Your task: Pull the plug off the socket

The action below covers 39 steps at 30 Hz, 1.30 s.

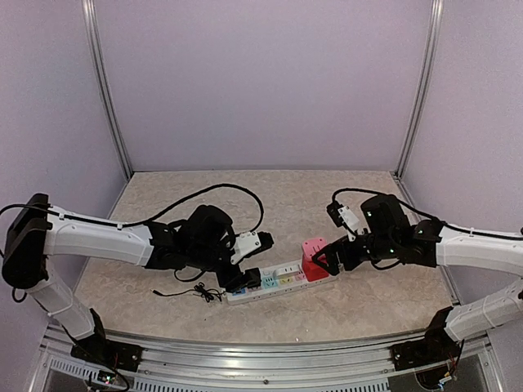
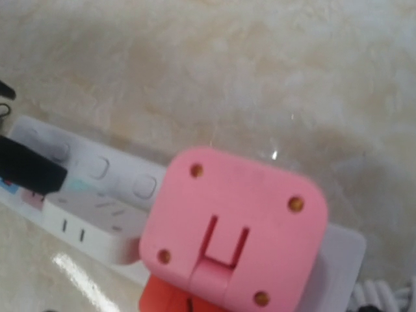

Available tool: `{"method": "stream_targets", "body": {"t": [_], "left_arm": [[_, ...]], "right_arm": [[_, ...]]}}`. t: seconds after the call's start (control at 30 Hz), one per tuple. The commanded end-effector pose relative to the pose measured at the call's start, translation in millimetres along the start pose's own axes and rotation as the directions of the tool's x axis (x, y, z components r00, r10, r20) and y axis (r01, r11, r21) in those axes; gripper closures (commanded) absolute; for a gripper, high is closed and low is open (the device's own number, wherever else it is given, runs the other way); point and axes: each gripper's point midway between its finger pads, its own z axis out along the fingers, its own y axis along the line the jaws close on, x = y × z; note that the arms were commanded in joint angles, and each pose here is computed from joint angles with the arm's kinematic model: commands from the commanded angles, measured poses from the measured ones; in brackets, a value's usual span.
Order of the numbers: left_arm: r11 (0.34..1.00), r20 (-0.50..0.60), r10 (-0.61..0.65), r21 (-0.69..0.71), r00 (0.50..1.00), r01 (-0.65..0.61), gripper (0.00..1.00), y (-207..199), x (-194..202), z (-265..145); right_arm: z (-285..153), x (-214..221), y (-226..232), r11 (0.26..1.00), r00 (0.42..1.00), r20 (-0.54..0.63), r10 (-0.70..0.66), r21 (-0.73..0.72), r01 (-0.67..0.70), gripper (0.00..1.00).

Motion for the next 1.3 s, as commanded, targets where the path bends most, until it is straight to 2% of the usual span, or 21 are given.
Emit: {"method": "stream_targets", "body": {"t": [0.0,0.2,0.6,1.13,1.27], "left_arm": [[1.000,0.003,0.016,-0.006,1.000,-0.016,0.24,0,-8,4],[1.000,0.000,0.014,0.003,1.000,-0.014,0.27,-2,-8,6],[1.000,-0.025,-0.008,0.012,1.000,0.008,0.32,-2,-6,17],[0.994,-0.077,-0.105,0.002,0.991,0.106,0.33,8,5,22],[0.990,-0.108,-0.143,-0.011,0.984,0.142,0.35,9,10,26]], "right_arm": [[10,16,-1,0.997,0.998,-0.037,0.043,0.064,-0.041,0.00],[21,28,-8,0.988,0.998,-0.061,0.035,0.153,-0.025,0.00],[41,41,-7,0.979,0.995,-0.091,0.037,0.205,-0.018,0.04],[57,35,-17,0.965,0.998,-0.059,0.010,0.262,0.006,0.32],[62,31,-17,0.967,0.999,-0.050,-0.001,0.253,0.013,0.35]]}}
